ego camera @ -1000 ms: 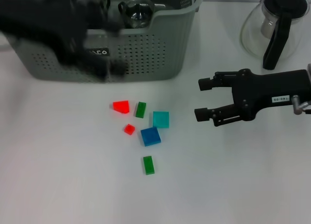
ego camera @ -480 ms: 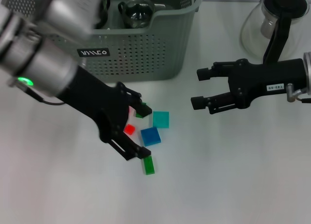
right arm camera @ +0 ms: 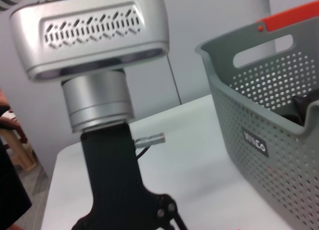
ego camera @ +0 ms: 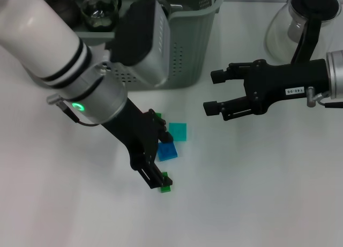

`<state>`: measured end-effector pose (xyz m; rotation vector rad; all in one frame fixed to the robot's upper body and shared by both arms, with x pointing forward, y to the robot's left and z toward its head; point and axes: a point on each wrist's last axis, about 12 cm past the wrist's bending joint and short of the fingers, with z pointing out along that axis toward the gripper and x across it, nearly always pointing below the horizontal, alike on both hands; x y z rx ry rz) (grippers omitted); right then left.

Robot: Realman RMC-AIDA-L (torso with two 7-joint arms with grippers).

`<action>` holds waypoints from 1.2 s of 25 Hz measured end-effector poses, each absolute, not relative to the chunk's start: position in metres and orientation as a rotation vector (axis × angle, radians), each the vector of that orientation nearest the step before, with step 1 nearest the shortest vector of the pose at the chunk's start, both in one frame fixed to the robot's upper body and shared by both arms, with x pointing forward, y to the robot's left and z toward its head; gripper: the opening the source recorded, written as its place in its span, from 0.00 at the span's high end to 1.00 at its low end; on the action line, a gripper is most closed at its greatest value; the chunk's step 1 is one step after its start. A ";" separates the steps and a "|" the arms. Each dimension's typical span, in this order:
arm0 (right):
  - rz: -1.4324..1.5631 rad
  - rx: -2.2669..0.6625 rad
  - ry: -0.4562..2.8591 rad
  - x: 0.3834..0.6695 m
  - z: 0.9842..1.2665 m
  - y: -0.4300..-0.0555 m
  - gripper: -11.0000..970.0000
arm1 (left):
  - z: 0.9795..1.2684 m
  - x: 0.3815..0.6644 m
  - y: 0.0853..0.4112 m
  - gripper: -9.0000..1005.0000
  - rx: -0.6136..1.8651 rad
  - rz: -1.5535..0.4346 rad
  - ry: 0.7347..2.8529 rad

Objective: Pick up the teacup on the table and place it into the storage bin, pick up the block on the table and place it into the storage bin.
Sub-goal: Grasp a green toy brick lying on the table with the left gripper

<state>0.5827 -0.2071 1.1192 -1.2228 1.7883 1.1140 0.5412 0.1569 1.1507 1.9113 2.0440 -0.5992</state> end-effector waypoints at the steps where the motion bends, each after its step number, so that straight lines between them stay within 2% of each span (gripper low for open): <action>1: 1.111 -1.221 1.789 0.583 1.119 -0.207 0.04 | 1.149 0.540 0.155 0.05 1.917 -0.593 2.049; 11: 1.093 -1.208 1.797 0.584 1.117 -0.207 0.04 | 1.133 0.527 0.140 0.06 1.987 -0.468 2.199; 17: 1.091 -1.211 1.793 0.585 1.117 -0.205 0.04 | 1.129 0.527 0.135 0.06 1.928 -0.417 2.281; 30: 1.091 -1.204 1.797 0.583 1.114 -0.204 0.05 | 1.120 0.522 0.125 0.08 1.920 -0.379 2.302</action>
